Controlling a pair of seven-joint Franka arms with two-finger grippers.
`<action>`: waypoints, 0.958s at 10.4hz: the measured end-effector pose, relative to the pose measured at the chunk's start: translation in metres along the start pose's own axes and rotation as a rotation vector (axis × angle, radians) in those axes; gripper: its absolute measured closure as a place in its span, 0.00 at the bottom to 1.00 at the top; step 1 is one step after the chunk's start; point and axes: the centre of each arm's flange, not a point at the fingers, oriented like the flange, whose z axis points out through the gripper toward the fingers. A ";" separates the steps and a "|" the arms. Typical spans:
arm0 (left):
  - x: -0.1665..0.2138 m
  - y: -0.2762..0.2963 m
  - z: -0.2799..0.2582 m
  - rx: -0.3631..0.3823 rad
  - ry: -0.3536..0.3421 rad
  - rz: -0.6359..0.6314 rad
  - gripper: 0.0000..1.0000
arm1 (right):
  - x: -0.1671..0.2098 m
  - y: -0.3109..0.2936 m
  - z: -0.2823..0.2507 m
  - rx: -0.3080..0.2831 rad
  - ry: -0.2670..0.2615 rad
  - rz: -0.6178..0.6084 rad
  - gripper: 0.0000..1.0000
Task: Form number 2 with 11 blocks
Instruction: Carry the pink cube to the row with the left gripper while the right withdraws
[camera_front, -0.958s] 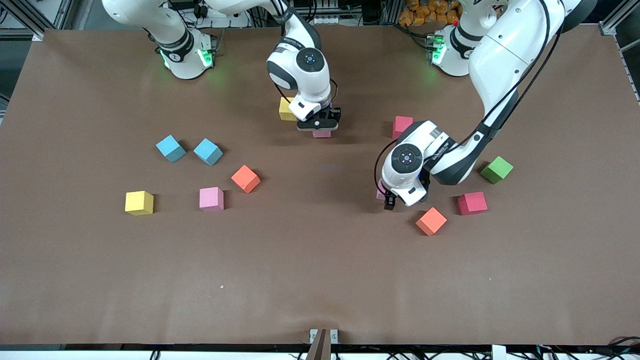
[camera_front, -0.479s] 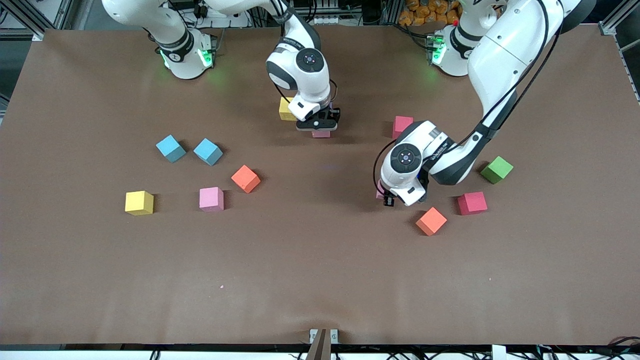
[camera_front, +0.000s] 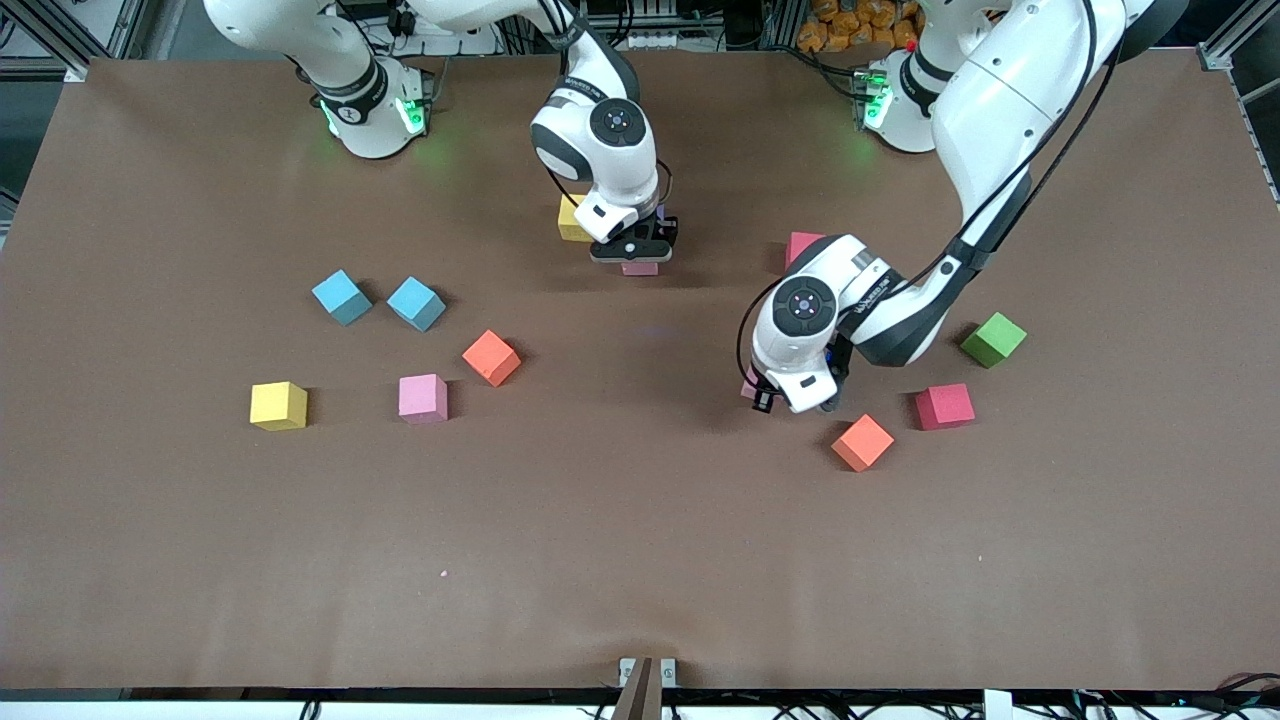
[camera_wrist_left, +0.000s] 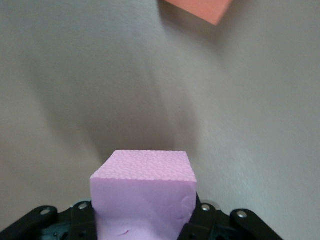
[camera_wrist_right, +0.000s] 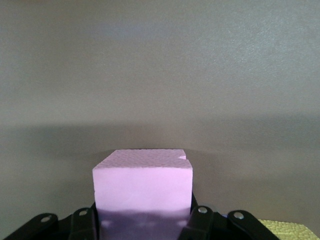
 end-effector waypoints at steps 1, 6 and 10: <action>-0.007 -0.001 -0.004 -0.005 -0.005 0.064 0.41 | 0.000 0.000 0.001 0.000 0.000 0.001 0.43; -0.031 0.002 -0.023 -0.042 -0.024 0.400 0.44 | 0.000 0.000 0.004 0.009 0.005 0.010 0.43; -0.041 0.004 -0.032 -0.063 -0.025 0.657 0.44 | 0.000 0.001 0.007 0.011 0.006 0.011 0.43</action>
